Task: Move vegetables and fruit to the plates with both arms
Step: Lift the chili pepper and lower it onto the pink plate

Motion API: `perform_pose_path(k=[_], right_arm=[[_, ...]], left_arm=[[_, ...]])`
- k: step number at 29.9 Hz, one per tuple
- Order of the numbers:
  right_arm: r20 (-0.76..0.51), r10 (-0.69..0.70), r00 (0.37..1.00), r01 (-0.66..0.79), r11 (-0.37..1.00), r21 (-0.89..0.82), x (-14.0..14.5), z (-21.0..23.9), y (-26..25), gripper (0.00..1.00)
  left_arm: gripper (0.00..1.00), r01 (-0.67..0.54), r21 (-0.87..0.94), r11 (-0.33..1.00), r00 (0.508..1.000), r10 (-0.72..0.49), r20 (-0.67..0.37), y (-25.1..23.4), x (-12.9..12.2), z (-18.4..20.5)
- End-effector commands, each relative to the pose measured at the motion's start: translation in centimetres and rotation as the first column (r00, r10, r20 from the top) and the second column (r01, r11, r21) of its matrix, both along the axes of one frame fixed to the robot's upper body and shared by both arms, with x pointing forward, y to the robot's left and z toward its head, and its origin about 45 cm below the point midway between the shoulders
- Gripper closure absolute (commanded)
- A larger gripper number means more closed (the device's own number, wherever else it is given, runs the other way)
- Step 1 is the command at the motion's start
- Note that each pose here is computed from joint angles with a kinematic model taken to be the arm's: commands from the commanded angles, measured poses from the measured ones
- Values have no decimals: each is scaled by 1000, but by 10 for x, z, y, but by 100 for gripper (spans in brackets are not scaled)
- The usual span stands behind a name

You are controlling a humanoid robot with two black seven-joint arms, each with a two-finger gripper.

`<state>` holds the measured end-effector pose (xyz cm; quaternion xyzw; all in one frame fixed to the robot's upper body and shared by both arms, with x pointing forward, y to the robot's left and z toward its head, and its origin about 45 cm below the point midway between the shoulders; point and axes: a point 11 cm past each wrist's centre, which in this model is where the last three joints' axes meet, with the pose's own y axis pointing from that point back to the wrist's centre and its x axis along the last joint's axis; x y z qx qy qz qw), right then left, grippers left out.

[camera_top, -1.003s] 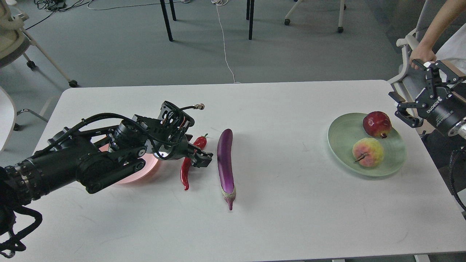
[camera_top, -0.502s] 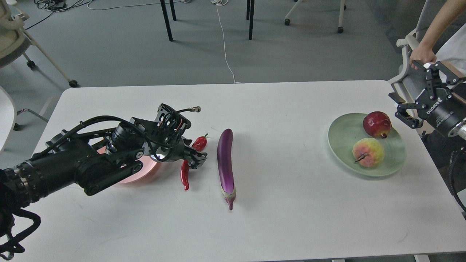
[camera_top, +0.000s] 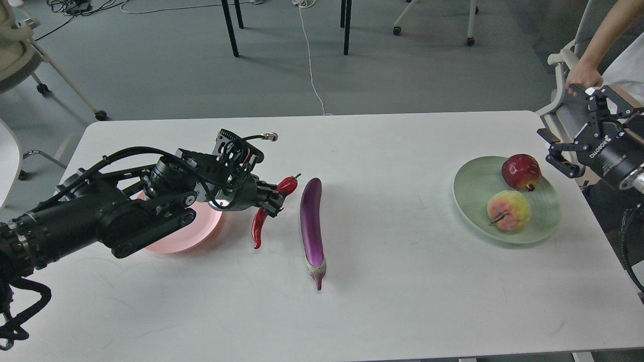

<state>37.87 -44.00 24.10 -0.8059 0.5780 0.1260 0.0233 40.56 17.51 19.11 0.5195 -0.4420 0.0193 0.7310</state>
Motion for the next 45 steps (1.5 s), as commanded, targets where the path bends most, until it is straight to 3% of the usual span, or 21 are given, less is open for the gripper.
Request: perform_pose_path(k=[1, 8, 12, 15, 23, 45], right_arm=[[-5, 7, 1000, -7, 1000, -3, 0, -3, 2, 1], [-8, 14, 1000, -14, 1000, -3, 0, -4, 5, 1], [-11, 13, 1000, -13, 1000, -5, -1, -5, 4, 1], [-18, 11, 1000, -12, 1000, -3, -3, -8, 4, 1], [-20, 11, 1000, -11, 1000, -8, -4, -9, 2, 1], [-41, 6, 999, -7, 1000, -7, -10, -17, 1, 1]], left_arm=[[90, -27, -37, 999, 999, 29, 43, 13, 15, 39], [89, -147, 38, 988, 988, 145, 60, 113, 10, 58], [89, -244, 127, 961, 970, 244, 19, 178, -12, 43], [89, -278, 155, 948, 959, 283, -11, 199, -25, 30], [87, -269, 154, 951, 956, 283, -75, 192, -39, 3], [66, -318, 142, 937, 937, 333, -105, 191, -29, -19]])
